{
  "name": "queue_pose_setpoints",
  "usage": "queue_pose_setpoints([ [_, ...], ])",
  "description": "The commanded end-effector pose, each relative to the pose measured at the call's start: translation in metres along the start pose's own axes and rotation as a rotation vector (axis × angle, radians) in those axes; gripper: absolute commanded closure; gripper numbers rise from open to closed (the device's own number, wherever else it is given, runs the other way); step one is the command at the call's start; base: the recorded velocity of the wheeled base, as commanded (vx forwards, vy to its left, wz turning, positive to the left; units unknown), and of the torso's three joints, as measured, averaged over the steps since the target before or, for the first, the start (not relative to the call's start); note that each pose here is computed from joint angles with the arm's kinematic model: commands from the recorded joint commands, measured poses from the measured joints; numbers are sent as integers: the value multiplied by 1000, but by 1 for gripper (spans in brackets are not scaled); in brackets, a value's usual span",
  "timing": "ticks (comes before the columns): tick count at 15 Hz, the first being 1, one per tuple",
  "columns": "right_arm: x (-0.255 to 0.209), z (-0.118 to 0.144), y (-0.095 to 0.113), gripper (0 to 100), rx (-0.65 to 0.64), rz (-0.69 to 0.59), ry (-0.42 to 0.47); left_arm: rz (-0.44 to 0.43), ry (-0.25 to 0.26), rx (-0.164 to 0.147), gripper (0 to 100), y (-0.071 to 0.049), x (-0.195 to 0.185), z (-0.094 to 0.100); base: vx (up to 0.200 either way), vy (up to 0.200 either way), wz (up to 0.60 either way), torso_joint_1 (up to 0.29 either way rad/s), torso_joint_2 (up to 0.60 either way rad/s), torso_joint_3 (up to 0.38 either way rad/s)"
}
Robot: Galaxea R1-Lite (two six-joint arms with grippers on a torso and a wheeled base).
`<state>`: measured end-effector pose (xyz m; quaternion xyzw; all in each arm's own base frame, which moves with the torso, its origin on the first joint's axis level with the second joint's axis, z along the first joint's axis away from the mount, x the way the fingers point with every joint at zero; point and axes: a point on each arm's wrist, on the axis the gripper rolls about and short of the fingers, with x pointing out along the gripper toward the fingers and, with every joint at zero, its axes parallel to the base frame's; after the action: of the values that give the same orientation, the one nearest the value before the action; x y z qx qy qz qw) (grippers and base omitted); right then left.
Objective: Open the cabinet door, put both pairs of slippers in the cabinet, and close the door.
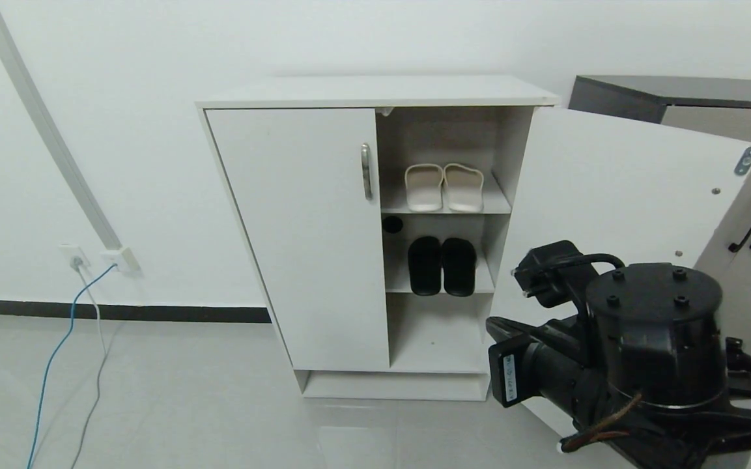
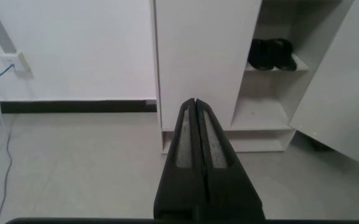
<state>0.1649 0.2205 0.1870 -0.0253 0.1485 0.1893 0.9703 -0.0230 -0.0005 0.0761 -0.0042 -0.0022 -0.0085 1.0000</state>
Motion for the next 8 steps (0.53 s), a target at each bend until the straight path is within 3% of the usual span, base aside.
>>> queue_pose_setpoints([
  [1,0,0,0,100,0,-1,1,2,1,-1,100,0,0,0,0,0,0,32,-491,-364],
  [8,0,0,0,100,0,-1,1,0,1,-1,100,0,0,0,0,0,0,108,-461,-349],
])
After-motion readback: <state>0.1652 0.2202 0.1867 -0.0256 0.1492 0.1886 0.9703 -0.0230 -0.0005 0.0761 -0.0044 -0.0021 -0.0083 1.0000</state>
